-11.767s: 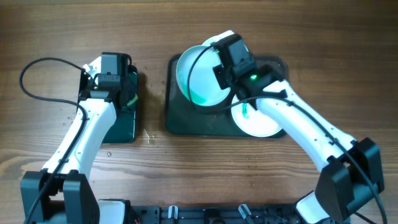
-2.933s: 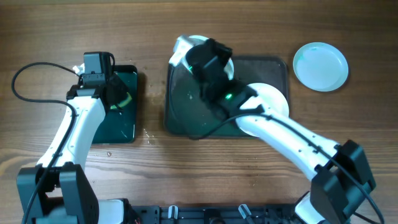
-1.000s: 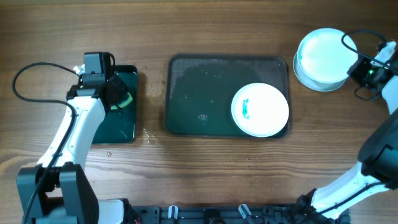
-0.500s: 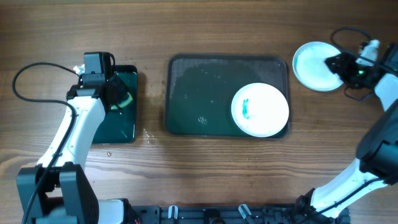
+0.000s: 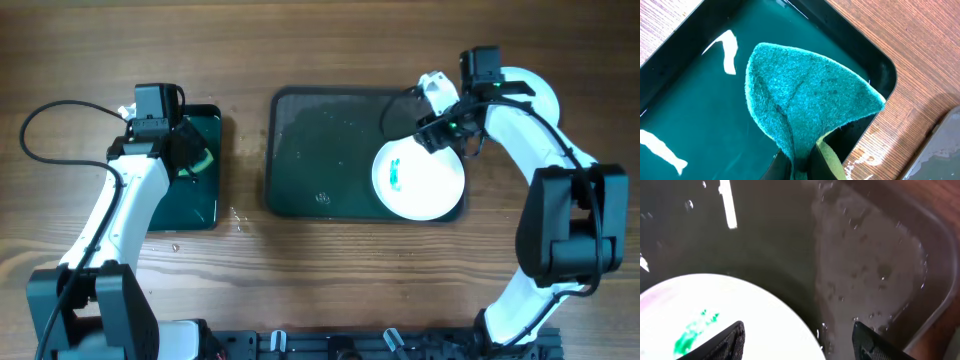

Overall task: Clean dirty plates on tray and stack at the side
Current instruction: 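Move the right gripper to the remaining plate rim and grip it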

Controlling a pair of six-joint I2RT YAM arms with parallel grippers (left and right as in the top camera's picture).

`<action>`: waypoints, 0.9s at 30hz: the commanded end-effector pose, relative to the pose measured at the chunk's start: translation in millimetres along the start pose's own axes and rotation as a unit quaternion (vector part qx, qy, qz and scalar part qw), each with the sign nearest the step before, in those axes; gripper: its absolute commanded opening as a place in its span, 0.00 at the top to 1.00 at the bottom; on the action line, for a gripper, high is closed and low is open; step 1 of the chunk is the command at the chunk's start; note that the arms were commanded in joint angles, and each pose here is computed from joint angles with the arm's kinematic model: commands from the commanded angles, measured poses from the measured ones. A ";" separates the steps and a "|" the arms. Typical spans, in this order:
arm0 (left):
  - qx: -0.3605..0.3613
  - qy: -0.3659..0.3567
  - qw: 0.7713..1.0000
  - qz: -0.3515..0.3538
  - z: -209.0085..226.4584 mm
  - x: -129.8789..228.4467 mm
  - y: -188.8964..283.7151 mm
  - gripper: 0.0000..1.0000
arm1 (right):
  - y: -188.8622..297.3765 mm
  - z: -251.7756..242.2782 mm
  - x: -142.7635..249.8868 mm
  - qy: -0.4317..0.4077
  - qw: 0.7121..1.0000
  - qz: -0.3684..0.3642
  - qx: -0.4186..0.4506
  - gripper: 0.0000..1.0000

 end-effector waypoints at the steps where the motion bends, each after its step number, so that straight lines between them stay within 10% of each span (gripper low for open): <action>1: 0.004 -0.001 1.000 -0.004 1.0 -0.9 2.9 0.96 | -1.4 -3.4 11.4 0.010 0.999 0.038 0.024 0.31; 27: 0.005 -0.001 1.000 -0.004 1.0 -1.0 2.9 0.96 | -10.3 36.5 85.5 -0.304 0.930 0.209 -0.009 0.33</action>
Point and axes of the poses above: each gripper's point midway between its finger pads, its own y axis back along the fingers, its own z axis along the line the jaws close on, x = y × z, the point moved 6 cm from there along y, back along the fingers, and after that the axes turned 1 degree about y, right-handed, at the moved point
